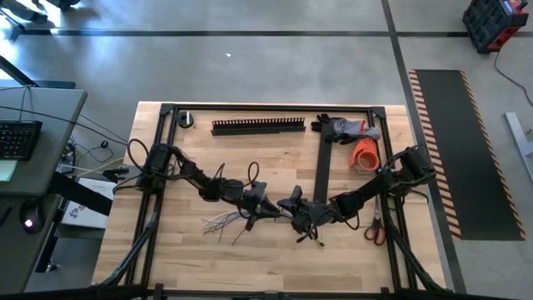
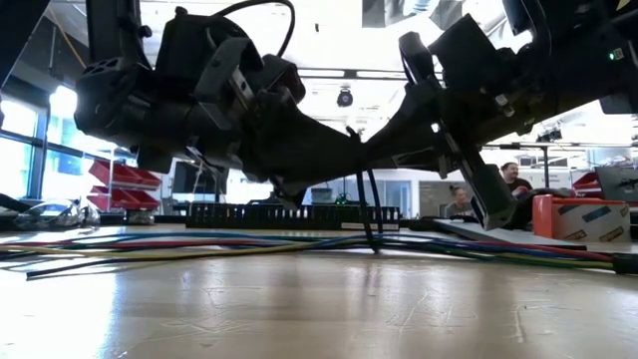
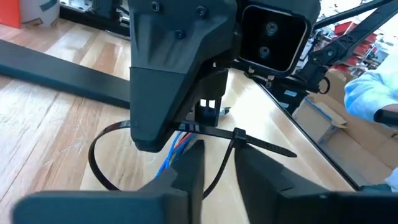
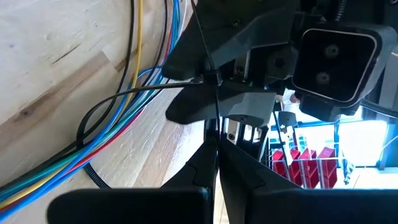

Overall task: Ziptie cables
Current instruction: Wrap the cable wires using the black zip tie

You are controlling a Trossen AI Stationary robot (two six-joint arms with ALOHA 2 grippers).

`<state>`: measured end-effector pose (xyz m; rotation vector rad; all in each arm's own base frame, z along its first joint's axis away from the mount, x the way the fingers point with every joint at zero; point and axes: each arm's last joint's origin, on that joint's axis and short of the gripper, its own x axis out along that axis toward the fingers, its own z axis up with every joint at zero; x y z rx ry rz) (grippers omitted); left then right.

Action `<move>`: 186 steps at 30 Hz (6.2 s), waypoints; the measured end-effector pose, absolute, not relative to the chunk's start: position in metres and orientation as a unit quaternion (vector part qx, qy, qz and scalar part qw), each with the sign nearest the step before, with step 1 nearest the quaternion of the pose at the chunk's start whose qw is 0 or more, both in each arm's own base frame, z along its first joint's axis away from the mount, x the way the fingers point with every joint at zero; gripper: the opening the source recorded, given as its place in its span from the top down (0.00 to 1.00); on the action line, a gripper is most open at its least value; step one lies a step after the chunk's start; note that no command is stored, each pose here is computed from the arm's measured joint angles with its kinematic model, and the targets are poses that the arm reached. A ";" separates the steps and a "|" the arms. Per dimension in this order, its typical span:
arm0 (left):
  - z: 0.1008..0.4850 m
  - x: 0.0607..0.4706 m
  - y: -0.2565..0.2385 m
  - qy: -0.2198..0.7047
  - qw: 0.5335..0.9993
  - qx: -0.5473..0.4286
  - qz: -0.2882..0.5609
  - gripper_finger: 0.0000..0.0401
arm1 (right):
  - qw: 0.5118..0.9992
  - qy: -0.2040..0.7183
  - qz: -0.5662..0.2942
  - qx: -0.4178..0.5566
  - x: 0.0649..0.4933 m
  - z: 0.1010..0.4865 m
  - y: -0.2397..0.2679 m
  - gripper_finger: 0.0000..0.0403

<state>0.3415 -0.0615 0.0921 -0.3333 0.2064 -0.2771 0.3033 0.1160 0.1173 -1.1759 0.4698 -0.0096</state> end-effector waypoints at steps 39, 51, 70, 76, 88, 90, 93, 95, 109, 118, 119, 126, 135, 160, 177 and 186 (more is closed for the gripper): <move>0.088 0.341 -0.061 0.130 0.959 -0.214 -0.130 1.00 | 0.806 0.226 0.022 -0.546 0.302 0.114 0.117 1.00; 0.087 0.341 -0.060 0.138 0.955 -0.229 -0.127 1.00 | 0.789 0.207 0.065 -0.575 0.308 0.120 0.124 1.00; 0.086 0.341 -0.058 0.141 0.955 -0.229 -0.129 1.00 | 0.804 0.231 0.022 -0.548 0.310 0.122 0.125 0.78; 0.086 0.341 -0.058 0.141 0.955 -0.225 -0.132 1.00 | 0.795 0.260 0.018 -0.549 0.309 0.117 0.119 0.80; 0.087 0.341 -0.058 0.142 0.953 -0.233 -0.133 1.00 | 0.791 0.253 0.026 -0.557 0.308 0.118 0.123 1.00; 0.086 0.341 -0.058 0.144 0.950 -0.246 -0.131 1.00 | 0.788 0.246 0.027 -0.564 0.308 0.119 0.124 1.00; 0.087 0.341 -0.055 0.147 0.943 -0.265 -0.135 1.00 | 0.785 0.235 0.024 -0.572 0.309 0.121 0.124 1.00; 0.087 0.341 -0.055 0.149 0.940 -0.274 -0.135 1.00 | 0.782 0.232 0.028 -0.577 0.310 0.121 0.125 1.00; 0.087 0.342 -0.053 0.143 0.945 -0.265 -0.129 1.00 | 0.798 0.236 0.003 -0.554 0.310 0.125 0.131 1.00; 0.087 0.340 -0.062 0.144 0.952 -0.226 -0.147 1.00 | 0.874 0.253 -0.101 -0.402 0.301 0.122 0.138 0.76; 0.087 0.340 -0.064 0.143 0.953 -0.220 -0.149 1.00 | 0.887 0.250 -0.118 -0.370 0.300 0.122 0.139 0.72; 0.087 0.338 -0.072 0.130 0.968 -0.157 -0.148 1.00 | 0.944 0.219 -0.202 -0.141 0.291 0.118 0.147 0.55; 0.092 0.344 -0.073 0.112 0.974 -0.126 -0.151 1.00 | 0.956 0.191 -0.220 0.005 0.286 0.121 0.156 0.52; 0.088 0.361 -0.096 0.091 0.990 -0.010 -0.104 1.00 | 0.892 0.344 -0.234 0.178 0.316 0.175 0.193 0.52; 0.084 0.360 -0.100 0.088 0.993 0.006 -0.081 1.00 | 0.878 0.345 -0.252 0.216 0.320 0.174 0.186 0.52; 0.085 0.360 -0.101 0.088 0.993 0.006 -0.081 1.00 | 0.872 0.327 -0.261 0.255 0.324 0.175 0.184 0.52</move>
